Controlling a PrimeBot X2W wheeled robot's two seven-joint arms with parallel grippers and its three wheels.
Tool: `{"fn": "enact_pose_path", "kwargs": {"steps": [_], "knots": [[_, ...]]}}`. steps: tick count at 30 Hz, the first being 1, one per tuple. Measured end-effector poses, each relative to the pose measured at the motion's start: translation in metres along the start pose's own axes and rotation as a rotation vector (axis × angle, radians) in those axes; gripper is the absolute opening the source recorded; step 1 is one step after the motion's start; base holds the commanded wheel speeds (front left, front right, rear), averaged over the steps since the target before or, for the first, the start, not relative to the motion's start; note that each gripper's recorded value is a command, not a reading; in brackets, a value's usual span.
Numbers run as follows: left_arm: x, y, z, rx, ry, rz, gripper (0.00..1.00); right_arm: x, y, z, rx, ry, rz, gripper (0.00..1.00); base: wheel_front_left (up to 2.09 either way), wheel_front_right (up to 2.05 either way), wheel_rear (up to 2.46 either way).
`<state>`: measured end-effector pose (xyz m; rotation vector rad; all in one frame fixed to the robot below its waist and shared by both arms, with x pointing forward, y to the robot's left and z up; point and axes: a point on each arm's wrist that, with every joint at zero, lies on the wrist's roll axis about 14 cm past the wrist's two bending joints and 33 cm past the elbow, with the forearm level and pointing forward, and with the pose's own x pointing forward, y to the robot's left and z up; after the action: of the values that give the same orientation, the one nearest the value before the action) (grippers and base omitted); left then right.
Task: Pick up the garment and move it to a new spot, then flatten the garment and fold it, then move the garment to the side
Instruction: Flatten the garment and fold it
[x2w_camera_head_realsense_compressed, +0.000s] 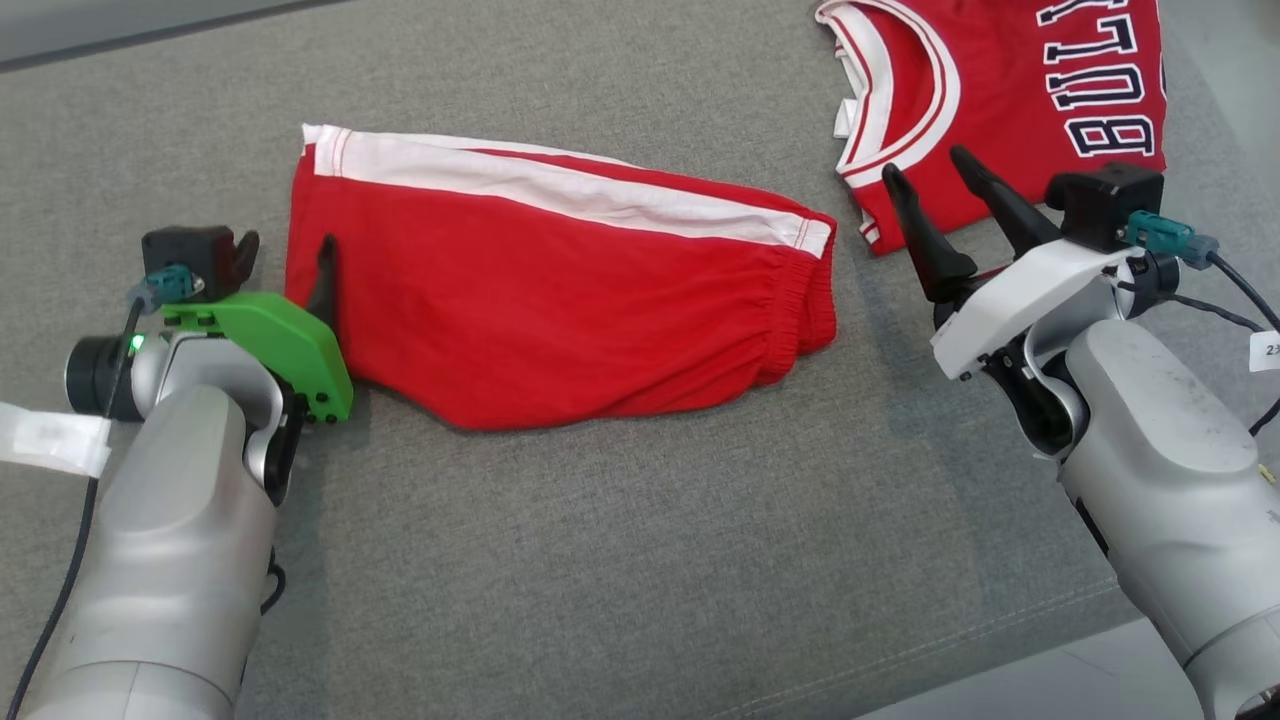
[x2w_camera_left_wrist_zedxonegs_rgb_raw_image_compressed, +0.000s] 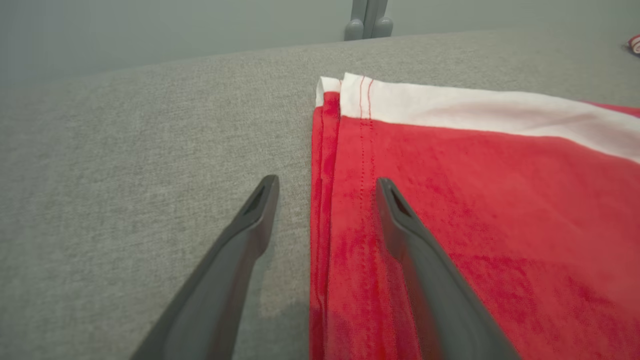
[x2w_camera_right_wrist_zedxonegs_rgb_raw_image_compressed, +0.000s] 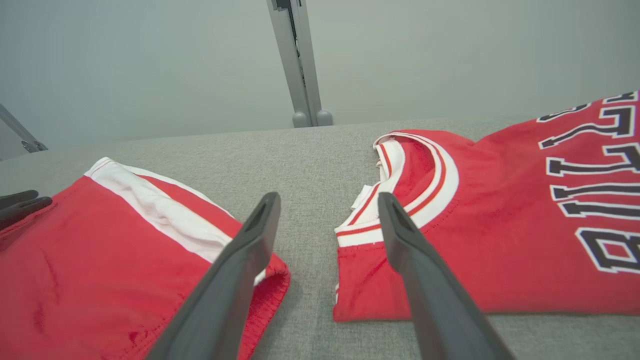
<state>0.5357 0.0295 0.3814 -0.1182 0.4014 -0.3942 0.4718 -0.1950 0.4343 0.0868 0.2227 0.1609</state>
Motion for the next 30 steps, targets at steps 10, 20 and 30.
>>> {"fn": "enact_pose_path", "kwargs": {"steps": [10, 20, 30], "knots": [[-0.031, 0.007, -0.016, -0.079, 0.08, 0.05, 1.0, -0.019, 0.021, 0.032, 0.004, -0.114, 0.039, 1.0, 0.0, 0.0, 0.0], [-0.035, -0.015, -0.02, -0.111, 0.111, 0.004, 0.93, -0.036, 0.013, 0.039, 0.004, -0.154, 0.005, 1.0, 0.0, 0.0, 0.0], [-0.032, -0.022, -0.034, -0.098, 0.172, -0.018, 0.0, -0.04, 0.017, 0.045, -0.008, -0.18, 0.014, 1.0, 0.0, 0.0, 0.0]]}}
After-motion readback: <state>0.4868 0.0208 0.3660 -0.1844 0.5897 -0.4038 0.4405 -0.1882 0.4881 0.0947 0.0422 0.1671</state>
